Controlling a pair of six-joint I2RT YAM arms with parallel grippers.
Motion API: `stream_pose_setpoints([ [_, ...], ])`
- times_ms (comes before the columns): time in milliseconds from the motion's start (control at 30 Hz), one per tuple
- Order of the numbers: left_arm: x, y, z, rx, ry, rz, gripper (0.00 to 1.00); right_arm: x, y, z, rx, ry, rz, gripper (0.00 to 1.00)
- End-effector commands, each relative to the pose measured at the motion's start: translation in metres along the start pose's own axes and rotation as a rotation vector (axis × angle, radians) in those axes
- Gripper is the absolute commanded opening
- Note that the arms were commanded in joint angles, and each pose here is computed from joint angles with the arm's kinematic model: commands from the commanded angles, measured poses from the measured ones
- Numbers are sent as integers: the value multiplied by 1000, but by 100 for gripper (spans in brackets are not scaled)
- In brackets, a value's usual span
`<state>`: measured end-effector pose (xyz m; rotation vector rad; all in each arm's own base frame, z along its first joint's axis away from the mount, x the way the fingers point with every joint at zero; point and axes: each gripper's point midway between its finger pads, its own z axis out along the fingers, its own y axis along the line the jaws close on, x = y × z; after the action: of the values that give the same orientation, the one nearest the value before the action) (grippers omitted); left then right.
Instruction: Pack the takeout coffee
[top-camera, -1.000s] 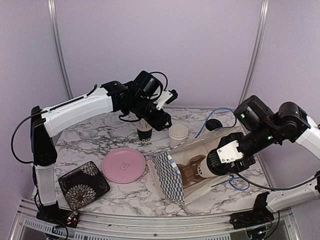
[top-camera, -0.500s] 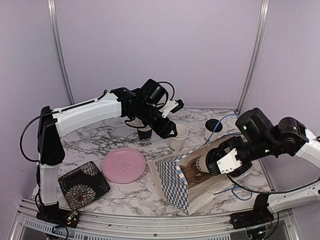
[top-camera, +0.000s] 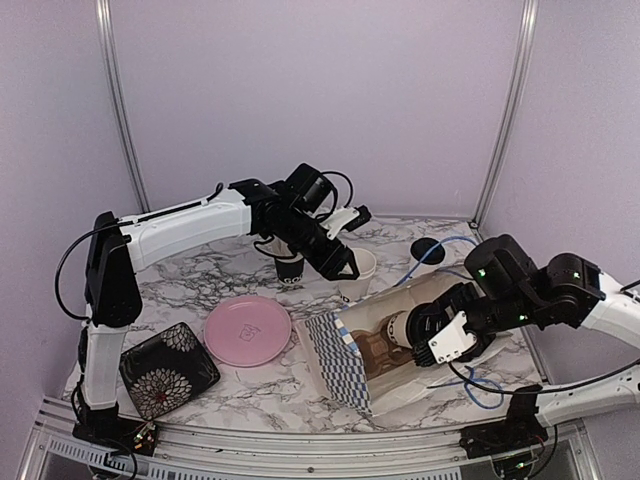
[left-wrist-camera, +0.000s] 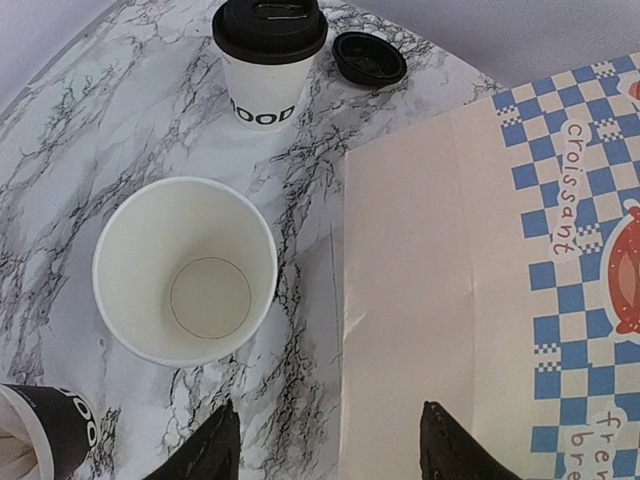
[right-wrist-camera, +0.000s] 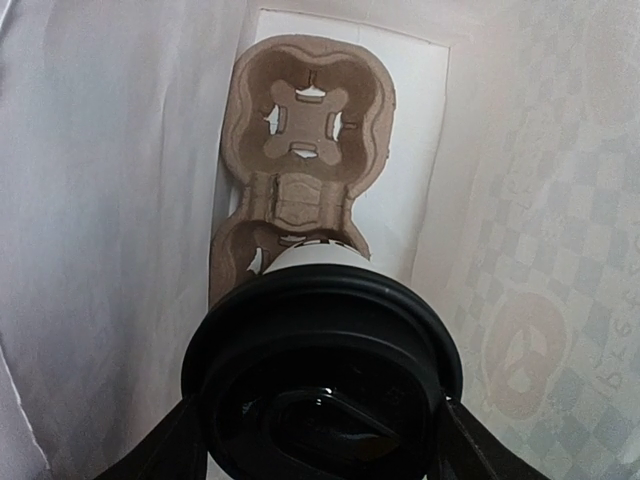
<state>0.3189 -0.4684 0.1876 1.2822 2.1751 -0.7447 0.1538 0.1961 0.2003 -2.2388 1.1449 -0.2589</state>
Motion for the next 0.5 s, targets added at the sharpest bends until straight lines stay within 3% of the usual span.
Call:
stream_pose_setpoints([
  [0,-6,-16,-2,89,-17,16,62,-3,-1,-6,37,-24,-51,52],
  [467,0,-21,3,131,-3,32,61,10,16,4,40,28,-172,52],
])
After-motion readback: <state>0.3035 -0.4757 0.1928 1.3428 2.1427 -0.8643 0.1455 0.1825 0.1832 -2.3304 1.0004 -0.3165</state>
